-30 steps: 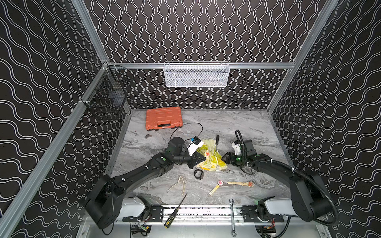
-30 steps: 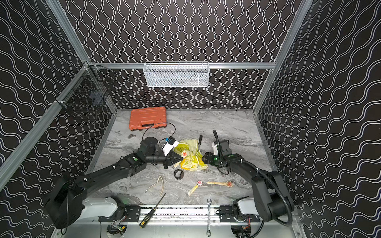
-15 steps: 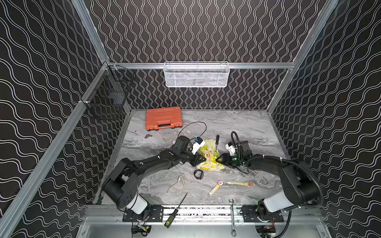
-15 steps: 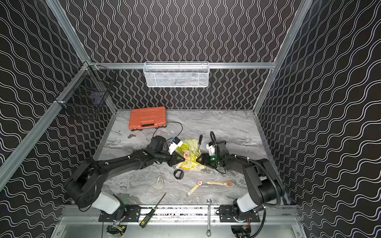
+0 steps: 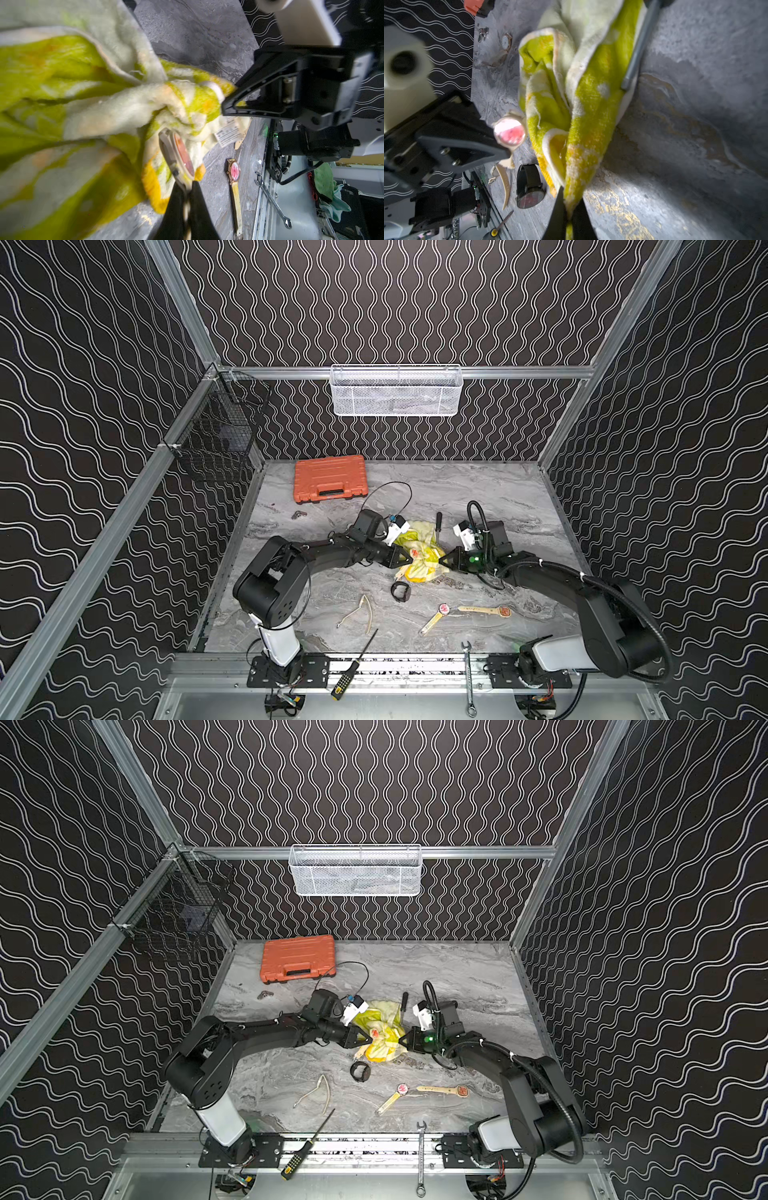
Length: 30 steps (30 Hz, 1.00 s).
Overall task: Wipe the watch dial
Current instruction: Wipe the dirt from the watch dial.
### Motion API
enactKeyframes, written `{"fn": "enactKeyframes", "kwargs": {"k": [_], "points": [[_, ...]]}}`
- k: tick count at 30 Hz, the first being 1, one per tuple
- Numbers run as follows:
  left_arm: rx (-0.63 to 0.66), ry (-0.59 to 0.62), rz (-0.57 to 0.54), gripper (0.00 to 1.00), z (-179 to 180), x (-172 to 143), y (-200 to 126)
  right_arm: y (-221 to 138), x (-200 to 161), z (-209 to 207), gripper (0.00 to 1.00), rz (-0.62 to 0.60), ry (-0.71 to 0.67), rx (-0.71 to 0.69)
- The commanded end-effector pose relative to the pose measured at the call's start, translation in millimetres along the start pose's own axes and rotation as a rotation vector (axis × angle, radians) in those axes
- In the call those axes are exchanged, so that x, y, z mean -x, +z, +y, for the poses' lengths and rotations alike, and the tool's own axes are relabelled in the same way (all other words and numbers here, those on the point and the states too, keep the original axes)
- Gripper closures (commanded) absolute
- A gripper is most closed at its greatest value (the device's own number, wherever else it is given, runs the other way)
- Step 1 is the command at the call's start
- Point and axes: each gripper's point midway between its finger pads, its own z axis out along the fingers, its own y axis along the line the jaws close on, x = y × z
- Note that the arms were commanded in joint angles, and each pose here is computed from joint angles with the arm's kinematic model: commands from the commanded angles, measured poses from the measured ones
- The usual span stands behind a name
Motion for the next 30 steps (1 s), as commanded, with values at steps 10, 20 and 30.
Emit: {"fn": "enactKeyframes", "kwargs": {"k": [10, 20, 30], "points": [[0.005, -0.095, 0.148, 1.0, 31.0, -31.1, 12.8, 22.6, -0.1, 58.2, 1.0, 0.106, -0.222, 0.104], [0.053, -0.179, 0.197, 0.93, 49.4, -51.7, 9.5, 64.2, 19.8, 45.0, 1.0, 0.096, -0.217, 0.066], [0.113, -0.203, 0.21, 0.76, 57.5, -57.2, 6.6, 96.1, -4.6, 29.6, 1.0, 0.161, -0.256, 0.018]]}}
